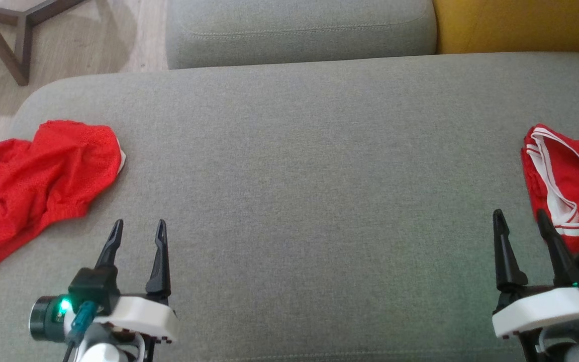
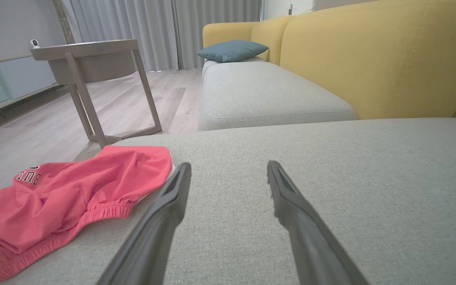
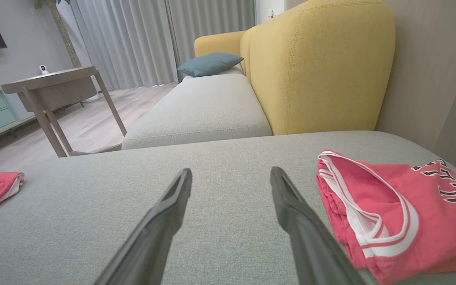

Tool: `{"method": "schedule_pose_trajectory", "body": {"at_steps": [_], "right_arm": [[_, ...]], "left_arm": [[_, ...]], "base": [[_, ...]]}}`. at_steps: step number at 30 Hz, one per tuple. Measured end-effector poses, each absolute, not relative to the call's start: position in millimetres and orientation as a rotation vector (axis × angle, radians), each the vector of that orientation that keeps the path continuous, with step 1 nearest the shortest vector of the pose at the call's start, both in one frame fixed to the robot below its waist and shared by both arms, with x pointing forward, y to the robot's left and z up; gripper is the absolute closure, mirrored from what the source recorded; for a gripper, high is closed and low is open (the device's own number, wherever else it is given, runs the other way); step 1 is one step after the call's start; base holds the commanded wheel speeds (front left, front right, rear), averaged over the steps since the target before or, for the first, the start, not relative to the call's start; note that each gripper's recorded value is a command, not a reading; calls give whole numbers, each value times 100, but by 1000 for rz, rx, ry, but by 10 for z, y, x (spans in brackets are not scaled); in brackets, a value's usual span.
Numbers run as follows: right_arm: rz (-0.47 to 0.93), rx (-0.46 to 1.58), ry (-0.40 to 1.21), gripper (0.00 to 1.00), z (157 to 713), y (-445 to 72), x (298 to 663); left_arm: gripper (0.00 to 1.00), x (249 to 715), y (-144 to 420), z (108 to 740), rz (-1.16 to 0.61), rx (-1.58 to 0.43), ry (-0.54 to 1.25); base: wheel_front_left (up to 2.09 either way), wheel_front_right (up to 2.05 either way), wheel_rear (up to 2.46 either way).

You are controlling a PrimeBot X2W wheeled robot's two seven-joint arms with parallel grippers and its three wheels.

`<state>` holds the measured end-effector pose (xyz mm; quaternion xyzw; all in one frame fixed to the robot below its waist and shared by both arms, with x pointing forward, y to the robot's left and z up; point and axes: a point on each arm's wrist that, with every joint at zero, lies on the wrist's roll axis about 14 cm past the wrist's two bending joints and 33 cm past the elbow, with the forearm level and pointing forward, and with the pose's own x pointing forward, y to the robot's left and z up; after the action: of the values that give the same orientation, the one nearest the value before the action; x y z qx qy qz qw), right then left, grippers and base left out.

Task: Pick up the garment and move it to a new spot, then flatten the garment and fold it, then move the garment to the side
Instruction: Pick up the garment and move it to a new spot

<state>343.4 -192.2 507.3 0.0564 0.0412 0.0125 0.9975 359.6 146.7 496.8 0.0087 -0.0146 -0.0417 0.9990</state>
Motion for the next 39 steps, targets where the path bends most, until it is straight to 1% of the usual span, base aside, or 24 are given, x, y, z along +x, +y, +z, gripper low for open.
{"method": "schedule_pose_trajectory", "body": {"at_steps": [6,11,20,30,35,39], "right_arm": [[38,111,81,0,5080,-1889,3490],[78,108,80,0,5095,-1764,3595],[241,101,76,0,5149,-1229,3854],[455,110,69,0,5222,-482,4047],[518,114,77,0,5217,-256,4078],[536,109,94,0,5164,-190,4107]], "left_arm": [[0,3580,1521,4944,-66,18,-21],[0,3599,1638,5003,-29,17,-38],[0,3537,1935,5192,69,5,-92],[0,3236,2488,5323,254,34,-125],[0,3093,2701,5358,325,54,-130],[0,3097,2737,5342,350,36,-126]], "base": [[0,0,0],[0,0,0],[0,0,0],[0,0,0],[0,0,0],[0,0,0]]}}
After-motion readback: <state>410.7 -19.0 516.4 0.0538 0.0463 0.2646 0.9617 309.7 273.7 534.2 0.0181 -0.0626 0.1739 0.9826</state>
